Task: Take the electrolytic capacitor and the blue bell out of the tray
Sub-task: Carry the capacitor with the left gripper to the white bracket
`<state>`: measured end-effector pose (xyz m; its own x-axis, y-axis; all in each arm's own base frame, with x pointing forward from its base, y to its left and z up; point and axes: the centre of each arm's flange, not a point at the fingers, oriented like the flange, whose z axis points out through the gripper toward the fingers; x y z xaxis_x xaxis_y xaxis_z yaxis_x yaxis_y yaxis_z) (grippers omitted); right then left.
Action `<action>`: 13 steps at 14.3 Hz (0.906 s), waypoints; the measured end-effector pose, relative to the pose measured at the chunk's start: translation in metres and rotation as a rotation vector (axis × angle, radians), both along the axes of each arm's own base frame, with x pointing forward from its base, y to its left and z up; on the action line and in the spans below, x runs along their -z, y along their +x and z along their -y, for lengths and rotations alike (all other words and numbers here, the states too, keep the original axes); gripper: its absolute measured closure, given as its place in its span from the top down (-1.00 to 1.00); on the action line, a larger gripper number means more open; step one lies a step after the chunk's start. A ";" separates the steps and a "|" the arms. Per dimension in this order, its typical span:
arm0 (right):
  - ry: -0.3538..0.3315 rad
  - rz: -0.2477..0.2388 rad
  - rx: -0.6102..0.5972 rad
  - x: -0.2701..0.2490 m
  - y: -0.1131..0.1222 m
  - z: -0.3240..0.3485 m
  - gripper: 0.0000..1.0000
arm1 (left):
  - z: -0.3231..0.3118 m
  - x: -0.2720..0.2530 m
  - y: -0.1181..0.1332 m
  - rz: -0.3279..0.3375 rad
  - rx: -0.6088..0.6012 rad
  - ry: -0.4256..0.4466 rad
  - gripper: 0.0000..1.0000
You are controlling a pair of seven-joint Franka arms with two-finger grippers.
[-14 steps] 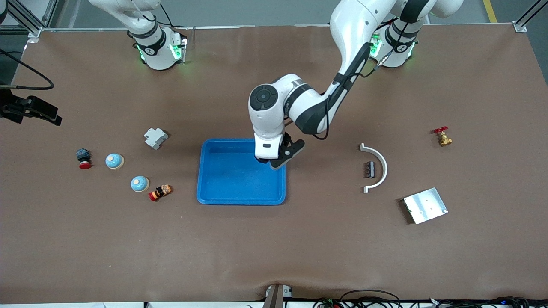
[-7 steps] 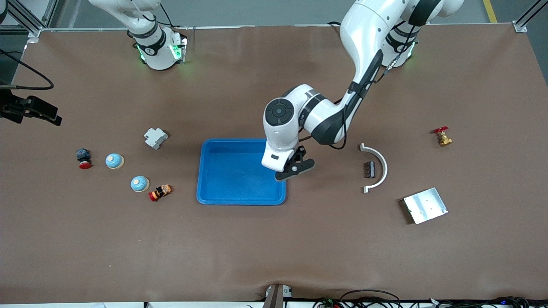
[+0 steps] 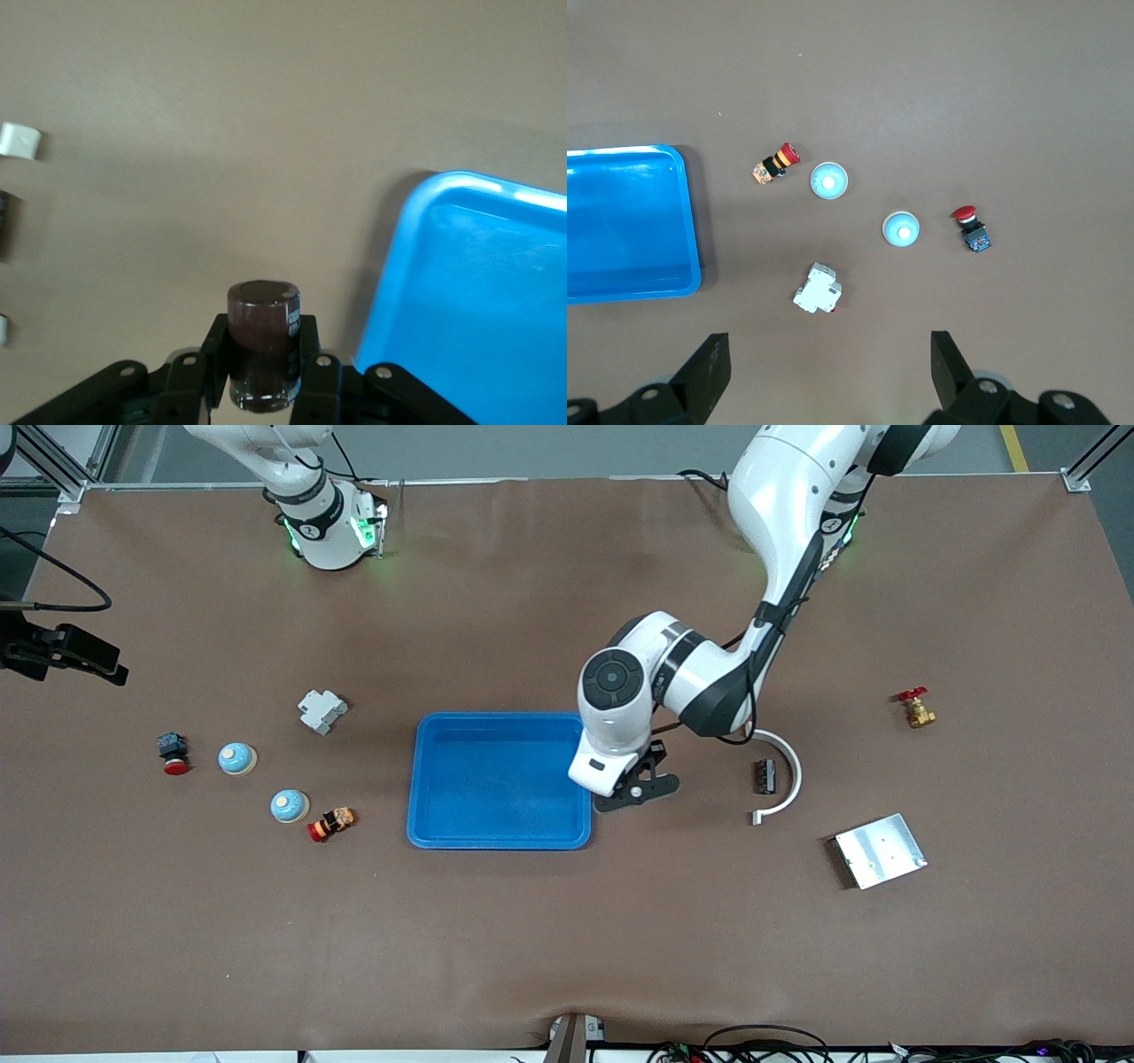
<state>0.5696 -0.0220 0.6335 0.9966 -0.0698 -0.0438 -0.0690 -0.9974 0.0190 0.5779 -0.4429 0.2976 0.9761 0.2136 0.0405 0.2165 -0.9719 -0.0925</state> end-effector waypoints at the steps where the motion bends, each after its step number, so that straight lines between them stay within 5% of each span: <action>1: 0.000 0.000 0.000 0.000 0.000 0.000 1.00 | -0.015 -0.003 0.003 -0.011 0.024 0.007 -0.31; 6: 0.000 0.000 0.000 0.000 0.000 0.000 1.00 | -0.113 -0.023 0.010 -0.034 0.167 0.008 -0.31; 13: 0.000 0.000 0.001 0.000 0.000 0.000 1.00 | -0.186 -0.007 -0.020 -0.029 0.302 -0.007 -0.31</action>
<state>0.5697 -0.0224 0.6333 0.9965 -0.0705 -0.0442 -0.0698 -0.9974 0.0190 0.5576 -0.2573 0.3046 0.9962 -0.0859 0.0116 -0.0845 -0.9926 -0.0872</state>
